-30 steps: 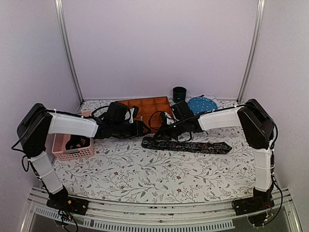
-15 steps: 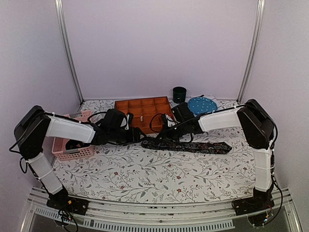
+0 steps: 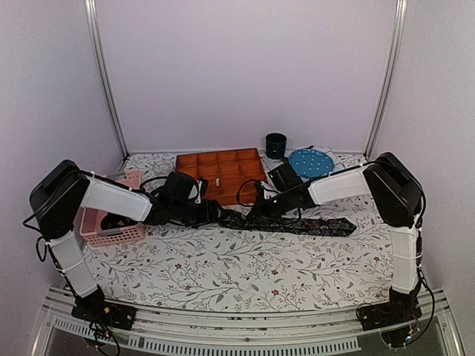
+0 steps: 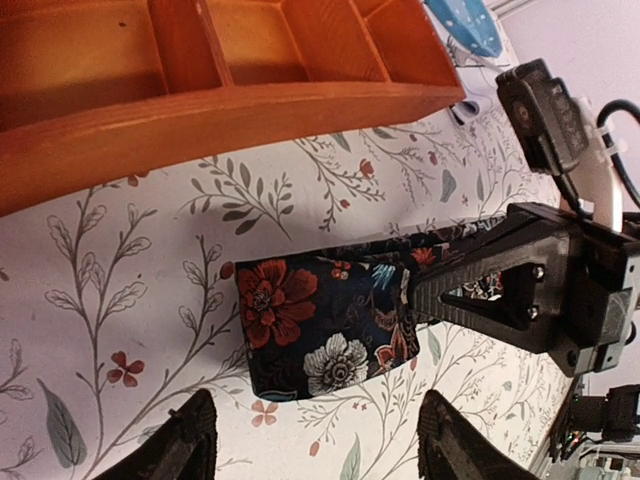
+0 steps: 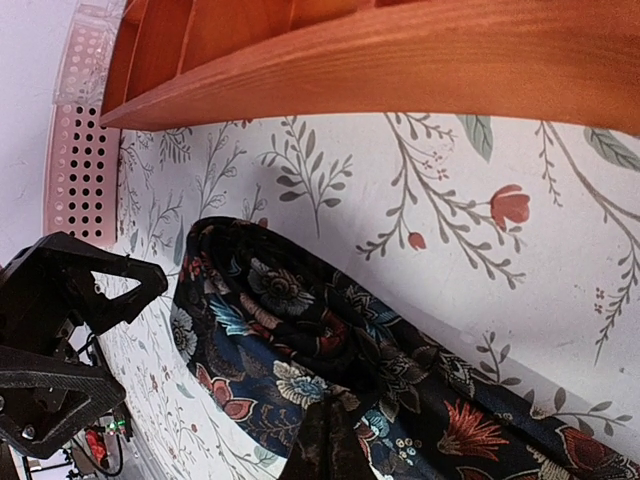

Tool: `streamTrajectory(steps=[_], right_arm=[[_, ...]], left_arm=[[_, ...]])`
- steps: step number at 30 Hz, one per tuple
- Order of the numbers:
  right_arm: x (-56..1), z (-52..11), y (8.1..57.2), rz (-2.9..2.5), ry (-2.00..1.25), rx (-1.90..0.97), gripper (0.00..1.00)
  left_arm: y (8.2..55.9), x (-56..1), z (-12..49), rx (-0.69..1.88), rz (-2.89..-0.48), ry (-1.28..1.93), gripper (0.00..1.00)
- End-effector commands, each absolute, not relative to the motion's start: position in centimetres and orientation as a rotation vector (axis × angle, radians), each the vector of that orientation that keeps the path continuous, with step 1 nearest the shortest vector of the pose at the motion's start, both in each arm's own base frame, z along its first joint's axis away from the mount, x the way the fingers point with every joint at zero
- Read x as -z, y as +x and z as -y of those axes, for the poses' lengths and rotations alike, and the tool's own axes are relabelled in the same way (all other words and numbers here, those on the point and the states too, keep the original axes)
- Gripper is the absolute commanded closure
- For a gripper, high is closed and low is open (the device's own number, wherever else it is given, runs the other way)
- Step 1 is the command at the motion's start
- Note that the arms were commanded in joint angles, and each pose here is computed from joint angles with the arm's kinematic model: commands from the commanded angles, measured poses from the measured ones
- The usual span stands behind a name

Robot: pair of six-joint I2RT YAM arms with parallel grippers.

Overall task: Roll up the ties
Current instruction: Roll the tie at the center of the board.

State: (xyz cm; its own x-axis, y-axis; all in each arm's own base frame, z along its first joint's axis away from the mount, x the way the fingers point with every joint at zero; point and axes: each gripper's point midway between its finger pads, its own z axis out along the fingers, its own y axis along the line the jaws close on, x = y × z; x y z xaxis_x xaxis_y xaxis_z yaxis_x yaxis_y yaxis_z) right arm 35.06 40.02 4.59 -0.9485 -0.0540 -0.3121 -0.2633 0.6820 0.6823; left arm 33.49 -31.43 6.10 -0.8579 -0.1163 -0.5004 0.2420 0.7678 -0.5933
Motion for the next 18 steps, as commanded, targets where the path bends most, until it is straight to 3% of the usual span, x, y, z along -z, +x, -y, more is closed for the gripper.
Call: streamTrajectory(steps=[1,11,18], right_arm=[[-2.0,-39.0,34.9,-2.673,-0.234,-1.097,1.00],[-2.2,-38.7,35.0,-2.661,-0.236,-1.081,1.00],[-9.7,-38.2,36.6,-2.488,-0.211,-1.064,0.94]], left_arm=[[33.8,-6.0,32.0,0.954,-2.429,0.091,0.33],[34.4,-5.4,32.0,0.948,-2.440,0.071,0.33],[34.4,-6.3,30.8,0.906,-2.417,0.043,0.33]])
